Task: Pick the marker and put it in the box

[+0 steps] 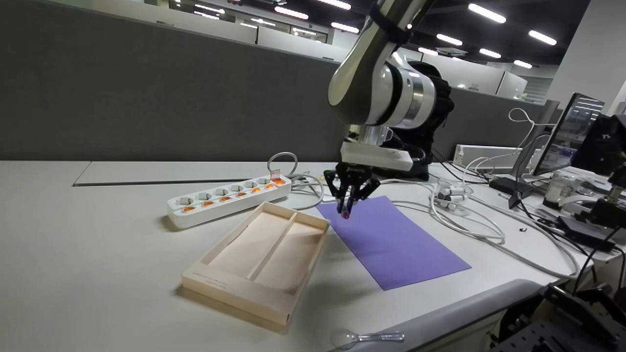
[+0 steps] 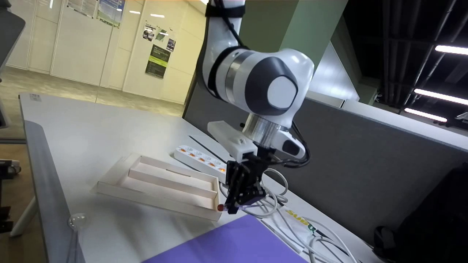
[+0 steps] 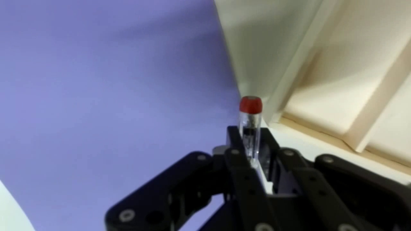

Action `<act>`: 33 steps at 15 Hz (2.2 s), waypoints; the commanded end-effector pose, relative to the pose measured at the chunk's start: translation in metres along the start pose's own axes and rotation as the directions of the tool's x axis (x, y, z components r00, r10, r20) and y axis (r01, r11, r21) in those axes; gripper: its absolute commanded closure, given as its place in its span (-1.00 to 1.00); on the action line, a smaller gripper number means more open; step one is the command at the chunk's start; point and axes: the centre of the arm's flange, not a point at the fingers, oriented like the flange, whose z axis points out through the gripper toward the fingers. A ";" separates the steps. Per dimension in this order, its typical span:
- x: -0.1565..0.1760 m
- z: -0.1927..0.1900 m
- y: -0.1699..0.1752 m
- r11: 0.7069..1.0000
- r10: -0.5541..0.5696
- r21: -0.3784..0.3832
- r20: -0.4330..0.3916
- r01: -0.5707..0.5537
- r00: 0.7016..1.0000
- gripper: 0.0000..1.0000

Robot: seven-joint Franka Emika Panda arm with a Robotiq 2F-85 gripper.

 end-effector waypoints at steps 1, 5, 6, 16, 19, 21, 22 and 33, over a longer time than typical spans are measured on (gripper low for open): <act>-0.004 -0.025 -0.036 1.000 0.009 0.014 -0.034 -0.009 0.999 0.91; -0.013 -0.014 -0.063 0.998 0.066 -0.004 -0.043 -0.066 0.997 0.91; -0.016 -0.009 -0.067 0.996 0.094 -0.002 -0.046 -0.095 0.994 0.91; -0.044 0.042 -0.103 0.955 0.293 -0.035 -0.030 -0.294 0.956 0.91; -0.046 0.044 -0.109 0.948 0.316 -0.025 -0.032 -0.317 0.948 0.91; -0.046 0.043 -0.110 0.944 0.330 -0.022 -0.020 -0.331 0.944 0.14; -0.045 0.042 -0.109 0.941 0.337 -0.019 -0.014 -0.337 0.942 0.12; -0.041 0.000 -0.092 0.913 0.376 0.094 0.184 -0.397 0.908 -1.00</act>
